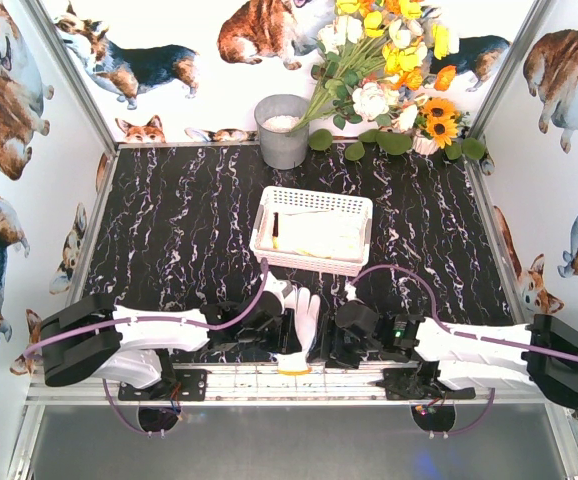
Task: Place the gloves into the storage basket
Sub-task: Pick up the glove from the center of the board, then place the glove in the bin.
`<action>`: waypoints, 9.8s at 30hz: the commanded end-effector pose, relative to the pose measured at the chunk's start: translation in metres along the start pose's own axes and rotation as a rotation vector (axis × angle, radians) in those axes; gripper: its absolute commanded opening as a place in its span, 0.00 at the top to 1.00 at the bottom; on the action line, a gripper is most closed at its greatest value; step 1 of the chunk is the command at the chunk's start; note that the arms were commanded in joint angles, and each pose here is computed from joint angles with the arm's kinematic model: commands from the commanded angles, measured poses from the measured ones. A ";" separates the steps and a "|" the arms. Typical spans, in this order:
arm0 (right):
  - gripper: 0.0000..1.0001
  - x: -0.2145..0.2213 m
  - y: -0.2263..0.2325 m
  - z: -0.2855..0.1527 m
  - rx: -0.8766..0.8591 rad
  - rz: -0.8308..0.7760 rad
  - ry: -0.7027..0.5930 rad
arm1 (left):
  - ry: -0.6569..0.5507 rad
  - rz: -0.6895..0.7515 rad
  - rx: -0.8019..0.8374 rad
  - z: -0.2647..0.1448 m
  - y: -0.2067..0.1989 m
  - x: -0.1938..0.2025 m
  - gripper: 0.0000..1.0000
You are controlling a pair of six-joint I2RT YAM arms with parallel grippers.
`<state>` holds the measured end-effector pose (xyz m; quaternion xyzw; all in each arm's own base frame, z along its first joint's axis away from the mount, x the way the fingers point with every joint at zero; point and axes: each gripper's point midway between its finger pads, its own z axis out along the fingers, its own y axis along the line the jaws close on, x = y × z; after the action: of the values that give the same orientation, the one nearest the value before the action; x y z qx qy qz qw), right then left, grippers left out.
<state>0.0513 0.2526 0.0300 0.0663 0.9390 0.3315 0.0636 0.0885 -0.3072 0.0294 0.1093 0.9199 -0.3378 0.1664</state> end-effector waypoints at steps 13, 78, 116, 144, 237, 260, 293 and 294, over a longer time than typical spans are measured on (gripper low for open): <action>0.50 0.002 0.017 0.029 -0.052 0.012 0.031 | 0.025 -0.041 -0.021 0.000 0.016 0.014 0.64; 1.00 -0.061 0.087 -0.023 -0.220 0.215 0.012 | -0.277 0.908 -0.119 -0.079 -0.038 -0.018 0.27; 0.99 -0.072 0.106 -0.037 -0.335 0.261 0.028 | -0.177 1.039 -0.241 -0.005 -0.017 -0.017 1.00; 0.10 -0.113 0.057 -0.019 -0.311 0.475 -0.217 | -0.211 0.952 -0.146 -0.033 -0.025 -0.033 1.00; 1.00 -0.242 0.085 -0.161 0.266 -0.034 -0.495 | -0.229 0.665 0.240 -0.075 -0.057 -0.233 1.00; 1.00 -0.285 0.052 -0.088 0.550 -0.051 -0.254 | -0.090 0.341 0.230 -0.012 -0.003 -0.248 1.00; 1.00 -0.326 0.053 -0.107 0.592 -0.088 -0.189 | -0.146 0.120 0.292 0.010 -0.010 -0.293 1.00; 1.00 -0.328 0.052 -0.106 0.597 -0.085 -0.192 | -0.153 0.116 0.287 0.012 -0.009 -0.295 1.00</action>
<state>0.3490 0.1845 0.1608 0.0761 0.9881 0.0509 0.1237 0.3372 -0.3506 0.1441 0.1897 0.8309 -0.4740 0.2212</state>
